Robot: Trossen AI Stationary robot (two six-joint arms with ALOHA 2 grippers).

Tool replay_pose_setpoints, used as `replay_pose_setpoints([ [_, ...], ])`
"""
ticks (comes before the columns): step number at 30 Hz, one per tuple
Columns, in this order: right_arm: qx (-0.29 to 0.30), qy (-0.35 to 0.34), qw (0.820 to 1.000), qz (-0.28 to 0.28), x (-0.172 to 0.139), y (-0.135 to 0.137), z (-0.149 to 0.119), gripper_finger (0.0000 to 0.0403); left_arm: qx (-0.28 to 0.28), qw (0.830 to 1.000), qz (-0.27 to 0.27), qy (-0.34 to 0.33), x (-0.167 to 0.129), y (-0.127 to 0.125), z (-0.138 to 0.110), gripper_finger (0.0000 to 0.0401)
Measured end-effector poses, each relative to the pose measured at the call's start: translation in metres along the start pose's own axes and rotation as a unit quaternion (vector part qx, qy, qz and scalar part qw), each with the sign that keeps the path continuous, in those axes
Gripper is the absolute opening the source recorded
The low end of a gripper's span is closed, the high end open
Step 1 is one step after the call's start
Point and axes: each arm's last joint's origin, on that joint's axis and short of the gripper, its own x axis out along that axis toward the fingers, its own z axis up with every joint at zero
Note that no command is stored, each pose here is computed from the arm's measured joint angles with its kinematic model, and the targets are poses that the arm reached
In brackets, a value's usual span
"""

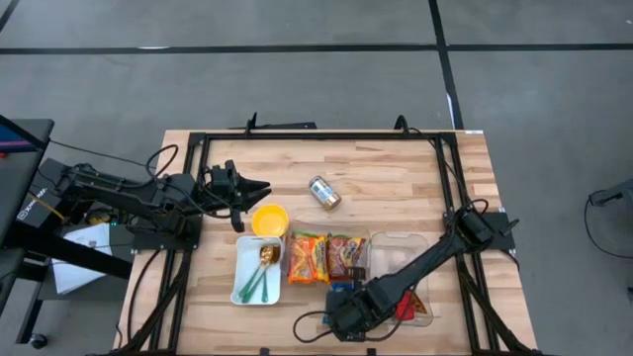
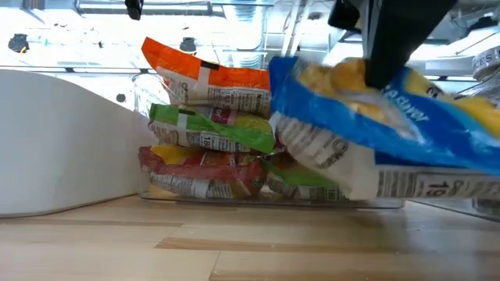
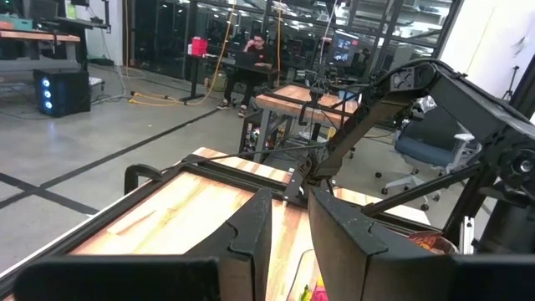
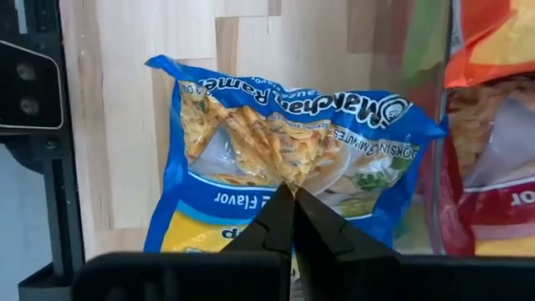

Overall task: Pick & Place Food Item
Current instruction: Put the blue noodle pack into the left transparent bin

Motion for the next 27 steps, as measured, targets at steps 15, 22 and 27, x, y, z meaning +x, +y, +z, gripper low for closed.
replay_pose_setpoints([
  [15,-0.020,0.000,1.000,0.000,-0.047,0.001,0.012,0.0000,-0.007,1.000,-0.002,0.000,0.000,0.000,0.000,0.0076],
  [22,-0.038,-0.004,0.999,0.003,-0.074,0.003,0.014,0.0000,-0.014,1.000,-0.020,0.004,0.000,-0.001,0.000,0.0076],
  [27,-0.088,0.005,0.996,-0.008,-0.086,-0.001,0.014,0.0000,-0.015,1.000,-0.020,0.004,0.000,-0.001,0.000,0.0076],
])
